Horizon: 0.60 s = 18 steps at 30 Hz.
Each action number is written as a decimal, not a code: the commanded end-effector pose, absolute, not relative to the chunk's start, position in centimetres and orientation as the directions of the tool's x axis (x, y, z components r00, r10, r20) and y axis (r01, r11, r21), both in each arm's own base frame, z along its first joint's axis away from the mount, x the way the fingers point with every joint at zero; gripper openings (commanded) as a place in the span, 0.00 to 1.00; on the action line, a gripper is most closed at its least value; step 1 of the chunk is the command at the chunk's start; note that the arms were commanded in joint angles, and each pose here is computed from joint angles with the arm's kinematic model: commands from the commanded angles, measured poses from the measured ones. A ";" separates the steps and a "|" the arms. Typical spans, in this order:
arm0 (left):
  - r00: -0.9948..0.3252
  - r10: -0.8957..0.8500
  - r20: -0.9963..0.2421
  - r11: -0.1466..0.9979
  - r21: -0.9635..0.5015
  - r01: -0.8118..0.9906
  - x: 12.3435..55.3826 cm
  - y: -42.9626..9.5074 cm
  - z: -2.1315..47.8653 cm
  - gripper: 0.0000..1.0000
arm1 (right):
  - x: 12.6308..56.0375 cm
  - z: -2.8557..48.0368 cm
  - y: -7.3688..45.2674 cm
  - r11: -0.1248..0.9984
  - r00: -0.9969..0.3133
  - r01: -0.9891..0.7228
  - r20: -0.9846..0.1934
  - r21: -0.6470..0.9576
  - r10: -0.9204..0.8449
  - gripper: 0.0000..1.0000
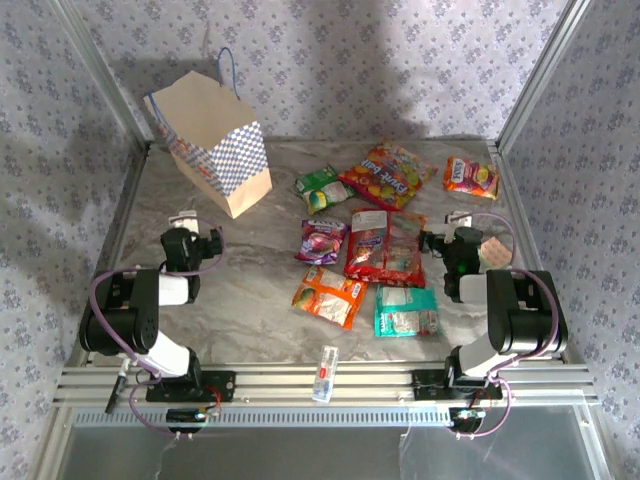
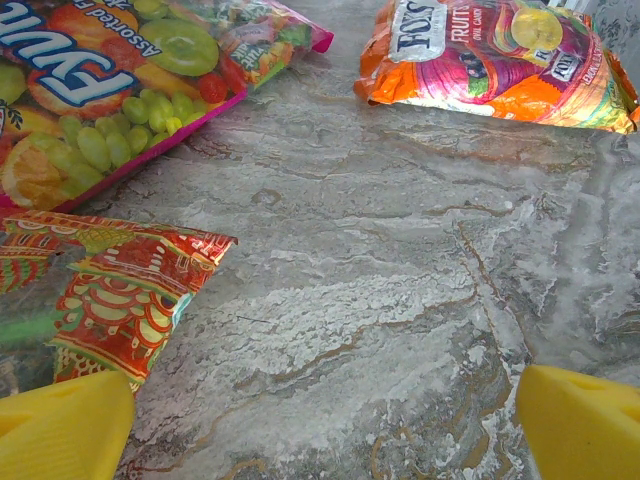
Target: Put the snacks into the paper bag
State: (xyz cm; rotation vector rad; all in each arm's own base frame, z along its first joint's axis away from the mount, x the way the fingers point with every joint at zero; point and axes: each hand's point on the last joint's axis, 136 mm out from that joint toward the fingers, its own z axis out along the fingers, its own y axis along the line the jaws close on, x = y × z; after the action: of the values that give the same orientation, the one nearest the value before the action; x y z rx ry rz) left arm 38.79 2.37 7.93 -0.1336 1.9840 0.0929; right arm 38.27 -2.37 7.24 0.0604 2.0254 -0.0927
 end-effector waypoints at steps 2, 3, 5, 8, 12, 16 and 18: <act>-0.372 -0.041 -0.927 0.993 0.005 -0.120 39.6 2.1 8.9 1.00 | 38.9 8.0 -2.1 0.997 -0.415 0.068 -0.910 -0.041 -0.009 1.00; -0.371 -0.040 -0.928 0.992 0.006 -0.123 39.6 2.2 9.0 1.00 | 38.9 8.0 -2.1 0.997 -0.416 0.068 -0.909 -0.041 -0.009 1.00; -0.371 -0.041 -0.928 0.992 0.005 -0.122 39.6 2.2 9.0 1.00 | 38.9 8.0 -2.1 0.997 -0.416 0.069 -0.909 -0.040 -0.008 1.00; -0.371 -0.041 -0.928 0.993 0.005 -0.122 39.6 2.2 9.0 1.00 | 38.9 8.0 -2.1 0.997 -0.416 0.065 -0.909 -0.040 -0.010 1.00; -0.371 -0.040 -0.928 0.993 0.005 -0.121 39.6 2.2 9.0 1.00 | 38.9 8.0 -2.1 0.997 -0.417 0.067 -0.909 -0.041 -0.009 1.00; -0.371 -0.040 -0.928 0.993 0.006 -0.122 39.6 2.2 9.0 1.00 | 38.9 8.0 -2.1 0.997 -0.417 0.066 -0.909 -0.040 -0.009 1.00; -0.371 -0.040 -0.928 0.993 0.005 -0.121 39.6 2.1 9.0 1.00 | 38.9 8.0 -2.1 0.997 -0.417 0.067 -0.909 -0.041 -0.009 1.00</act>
State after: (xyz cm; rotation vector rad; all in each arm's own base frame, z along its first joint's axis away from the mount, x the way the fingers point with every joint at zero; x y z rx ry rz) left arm 38.79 2.36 7.93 -0.1334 1.9841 0.0925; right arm 38.27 -2.37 7.24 0.0608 2.0254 -0.0924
